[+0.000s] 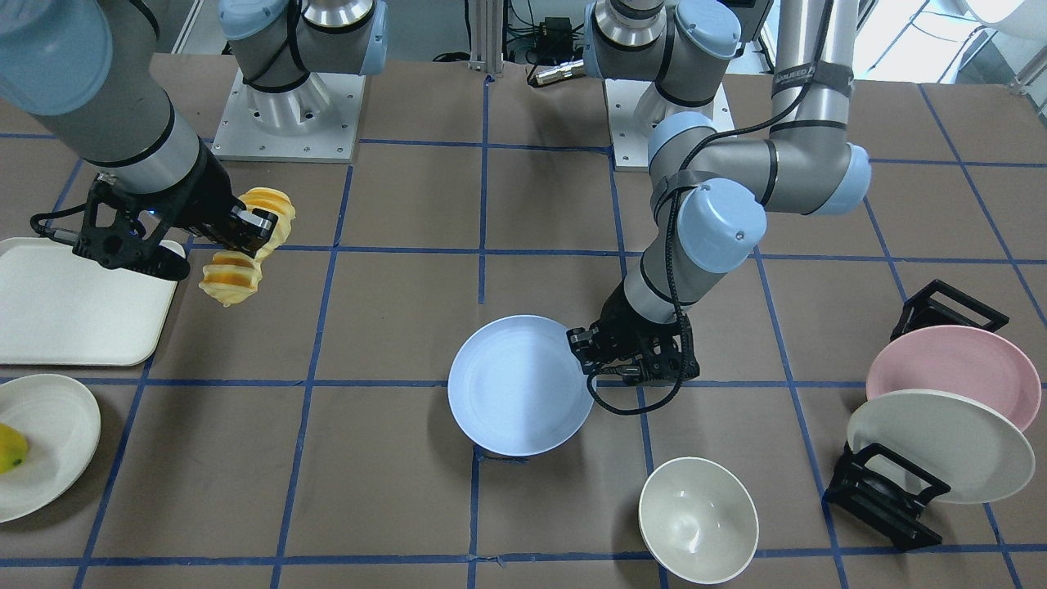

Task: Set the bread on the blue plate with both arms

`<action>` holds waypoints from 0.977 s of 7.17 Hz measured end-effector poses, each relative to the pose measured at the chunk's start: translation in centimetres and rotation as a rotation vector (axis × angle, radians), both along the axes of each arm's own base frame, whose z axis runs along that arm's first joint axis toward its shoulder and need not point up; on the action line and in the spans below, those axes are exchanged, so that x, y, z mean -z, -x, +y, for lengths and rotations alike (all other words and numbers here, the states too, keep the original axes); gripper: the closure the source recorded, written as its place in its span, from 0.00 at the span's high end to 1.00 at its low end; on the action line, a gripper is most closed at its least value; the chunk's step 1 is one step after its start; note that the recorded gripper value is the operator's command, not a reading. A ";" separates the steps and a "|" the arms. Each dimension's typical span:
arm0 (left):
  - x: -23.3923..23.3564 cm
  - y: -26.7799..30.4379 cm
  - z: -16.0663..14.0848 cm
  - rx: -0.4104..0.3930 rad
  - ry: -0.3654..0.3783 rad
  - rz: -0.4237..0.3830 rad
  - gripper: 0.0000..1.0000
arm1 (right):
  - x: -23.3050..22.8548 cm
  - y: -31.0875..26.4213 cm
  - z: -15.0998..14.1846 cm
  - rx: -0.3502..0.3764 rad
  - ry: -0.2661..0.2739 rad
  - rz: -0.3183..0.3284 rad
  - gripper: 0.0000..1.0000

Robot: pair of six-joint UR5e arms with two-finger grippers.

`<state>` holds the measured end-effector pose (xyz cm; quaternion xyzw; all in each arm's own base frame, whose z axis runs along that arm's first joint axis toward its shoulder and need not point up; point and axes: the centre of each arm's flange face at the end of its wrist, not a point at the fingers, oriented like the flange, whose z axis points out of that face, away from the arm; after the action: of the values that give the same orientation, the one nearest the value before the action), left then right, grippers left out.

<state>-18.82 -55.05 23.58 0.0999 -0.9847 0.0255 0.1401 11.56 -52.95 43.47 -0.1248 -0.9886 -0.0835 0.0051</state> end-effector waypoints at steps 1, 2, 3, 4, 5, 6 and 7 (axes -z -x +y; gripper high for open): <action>2.5 0.6 0.5 -0.002 0.013 0.028 0.00 | 0.2 -0.2 0.0 0.002 -0.002 -0.017 0.00; 3.9 1.0 0.7 0.001 0.010 0.039 0.30 | 0.4 -0.6 -0.1 0.002 -0.001 -0.041 0.00; 4.8 1.4 0.9 0.004 0.002 0.046 0.99 | 0.8 -1.1 -0.4 -0.006 0.000 -0.054 0.00; 4.9 1.6 0.8 0.007 0.004 0.055 1.00 | 1.6 -2.5 -0.9 -0.023 0.010 -0.057 0.00; 4.0 1.8 0.6 0.013 0.026 0.048 1.00 | 2.8 -5.3 -1.7 -0.064 0.032 -0.057 0.00; 2.0 1.7 0.1 0.016 0.059 0.013 1.00 | 4.0 -8.4 -2.1 -0.116 0.054 -0.058 0.00; -0.7 1.4 -0.7 0.013 0.059 -0.025 1.00 | 5.0 -11.0 -2.3 -0.154 0.076 -0.056 0.00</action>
<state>-20.19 -55.77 24.32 0.0891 -0.9859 0.0550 0.1307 22.58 -55.29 38.46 -0.0459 -0.9975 -0.0486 -0.0208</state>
